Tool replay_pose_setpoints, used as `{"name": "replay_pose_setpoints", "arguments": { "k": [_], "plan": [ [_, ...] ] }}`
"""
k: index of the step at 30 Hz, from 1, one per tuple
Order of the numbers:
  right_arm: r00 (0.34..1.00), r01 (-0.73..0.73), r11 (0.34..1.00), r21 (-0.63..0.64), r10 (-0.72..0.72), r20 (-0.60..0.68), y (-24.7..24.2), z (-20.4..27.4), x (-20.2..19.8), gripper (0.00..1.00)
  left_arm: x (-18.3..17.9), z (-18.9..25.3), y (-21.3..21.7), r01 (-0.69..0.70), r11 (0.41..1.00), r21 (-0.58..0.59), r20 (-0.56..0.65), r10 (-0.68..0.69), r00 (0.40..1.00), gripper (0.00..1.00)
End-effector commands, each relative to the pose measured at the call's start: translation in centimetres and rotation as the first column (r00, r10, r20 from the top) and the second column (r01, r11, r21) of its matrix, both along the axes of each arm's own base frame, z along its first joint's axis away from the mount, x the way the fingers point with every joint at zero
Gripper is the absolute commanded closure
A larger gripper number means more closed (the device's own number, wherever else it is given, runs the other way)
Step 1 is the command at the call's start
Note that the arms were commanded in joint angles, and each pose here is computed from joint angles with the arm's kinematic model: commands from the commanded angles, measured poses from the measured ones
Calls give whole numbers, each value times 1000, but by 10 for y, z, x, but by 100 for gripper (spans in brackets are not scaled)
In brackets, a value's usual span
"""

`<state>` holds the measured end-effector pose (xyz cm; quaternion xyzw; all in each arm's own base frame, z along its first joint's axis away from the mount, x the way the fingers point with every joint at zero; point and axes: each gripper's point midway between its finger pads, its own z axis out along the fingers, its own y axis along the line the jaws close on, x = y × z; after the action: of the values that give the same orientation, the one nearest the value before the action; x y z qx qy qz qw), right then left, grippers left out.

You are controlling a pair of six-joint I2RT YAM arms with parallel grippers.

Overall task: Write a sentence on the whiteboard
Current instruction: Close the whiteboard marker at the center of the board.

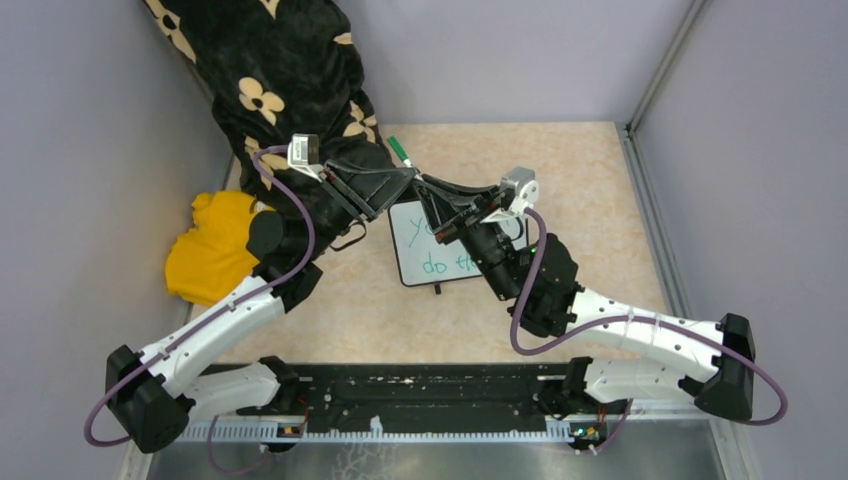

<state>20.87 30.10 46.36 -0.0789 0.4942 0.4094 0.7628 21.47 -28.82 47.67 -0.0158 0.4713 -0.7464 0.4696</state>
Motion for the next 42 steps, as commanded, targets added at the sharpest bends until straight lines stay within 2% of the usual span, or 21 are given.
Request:
{"name": "replay_pose_setpoints", "arguments": {
  "k": [1, 5, 8, 16, 18, 20, 22, 24, 26, 29, 34, 38, 42],
  "plan": [
    [998, -43, 997, 61, 41, 38, -7, 27, -11, 100, -4, 7, 2, 0, 1000, -3, 31, 0, 1000, 58],
    [998, -52, 997, 53, 50, 39, -5, 25, -12, 100, -2, 7, 1, -3, 1000, 4, 34, 3, 999, 64],
    [998, -55, 997, 50, 53, 38, -5, 25, -13, 100, 0, 5, 1, -8, 1000, 7, 31, 8, 999, 72],
    [997, -65, 997, 40, 63, 46, -5, 21, -15, 100, 1, 3, 0, -19, 1000, 19, 36, 18, 999, 100],
    [996, -72, 997, 30, 70, 57, -6, 18, -18, 100, 3, 3, 0, -24, 999, 21, 31, 24, 999, 100],
    [995, -78, 997, 15, 77, 62, -5, 17, -19, 87, 3, 2, 1, -30, 999, 23, 29, 30, 999, 100],
    [994, -90, 996, -13, 91, 55, -2, 14, -21, 69, 4, 1, 3, -44, 999, 29, 28, 44, 999, 100],
    [993, -106, 993, -49, 108, 43, 1, 10, -22, 56, 8, -1, 5, -67, 997, 45, 27, 66, 997, 100],
    [992, -120, 987, -103, 122, 16, 4, 0, -24, 47, 11, -2, 10, -103, 992, 70, 32, 101, 994, 100],
    [993, -121, 981, -154, 118, -26, -3, -12, -25, 37, 19, -5, 21, -185, 971, 150, 53, 179, 982, 100],
    [993, -41, 981, -191, 19, -113, -39, -35, -22, 34, 28, -15, 38, -337, 865, 371, 127, 312, 941, 100],
    [980, 33, 970, -241, -79, -183, -70, -63, -18, 34, 31, -42, 62, -431, 721, 543, 190, 395, 899, 100],
    [942, 101, 941, -324, -195, -272, -94, -101, -12, 34, 35, -88, 94, -465, 537, 704, 194, 485, 853, 100]
  ]
}}
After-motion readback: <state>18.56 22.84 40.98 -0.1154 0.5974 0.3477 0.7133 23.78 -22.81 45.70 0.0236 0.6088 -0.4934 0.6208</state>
